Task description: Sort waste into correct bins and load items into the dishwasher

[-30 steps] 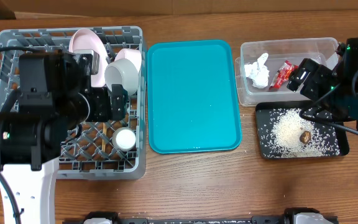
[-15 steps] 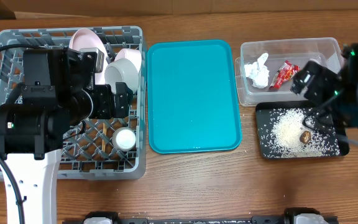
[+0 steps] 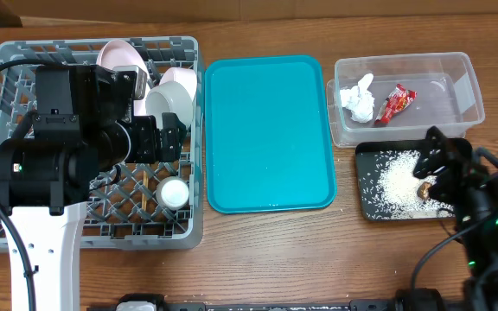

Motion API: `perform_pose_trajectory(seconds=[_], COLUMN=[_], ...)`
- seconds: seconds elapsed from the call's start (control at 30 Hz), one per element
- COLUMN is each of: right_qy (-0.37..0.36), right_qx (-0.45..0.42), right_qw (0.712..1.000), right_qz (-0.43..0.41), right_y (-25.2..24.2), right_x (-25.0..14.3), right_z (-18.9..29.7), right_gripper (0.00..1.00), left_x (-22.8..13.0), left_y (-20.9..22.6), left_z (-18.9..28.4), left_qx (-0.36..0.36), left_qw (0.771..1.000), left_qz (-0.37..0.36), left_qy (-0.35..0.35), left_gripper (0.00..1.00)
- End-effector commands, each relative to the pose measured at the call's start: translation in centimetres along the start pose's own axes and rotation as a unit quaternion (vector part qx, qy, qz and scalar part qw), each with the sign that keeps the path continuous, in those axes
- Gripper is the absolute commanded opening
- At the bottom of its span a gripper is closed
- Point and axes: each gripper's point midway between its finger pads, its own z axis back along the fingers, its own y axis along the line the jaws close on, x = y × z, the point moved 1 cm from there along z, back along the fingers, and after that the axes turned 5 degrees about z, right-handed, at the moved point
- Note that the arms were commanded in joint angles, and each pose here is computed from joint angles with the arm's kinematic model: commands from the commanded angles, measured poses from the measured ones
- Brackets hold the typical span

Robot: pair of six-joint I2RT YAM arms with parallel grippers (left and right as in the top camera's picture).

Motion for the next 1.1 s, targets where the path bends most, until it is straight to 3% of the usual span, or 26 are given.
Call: perform_pose_trajectory(seconds=[0.0,0.3,0.5,1.07], right_qy=[-0.015,-0.096,-0.108,-0.099], right_qx=[0.045,0.103,0.100,0.077], right_qw=[0.999,0.990,0.989,0.992], right_qz=[0.006,-0.019,-0.018,-0.019], right_y=[0.0,-1.6,-2.9,-4.3], right_x=[-3.1,-9.9,-12.7,-14.8], right_z=[-0.7,-2.7,-3.3,-3.9], right_gripper=[1.00,1.00,1.00,1.00], left_x=[0.1,0.1,0.1,0.1], left_y=[-0.2,-0.2,-0.2,-0.2], left_z=[0.0,0.0,0.0,0.0], left_qx=[-0.007,-0.007,-0.007,-0.007], left_qw=[1.000,1.000,1.000,1.000], left_qz=[0.007,0.007,0.007,0.007], left_qy=[-0.001,-0.001,-0.001,-0.001], left_gripper=[1.00,1.00,1.00,1.00])
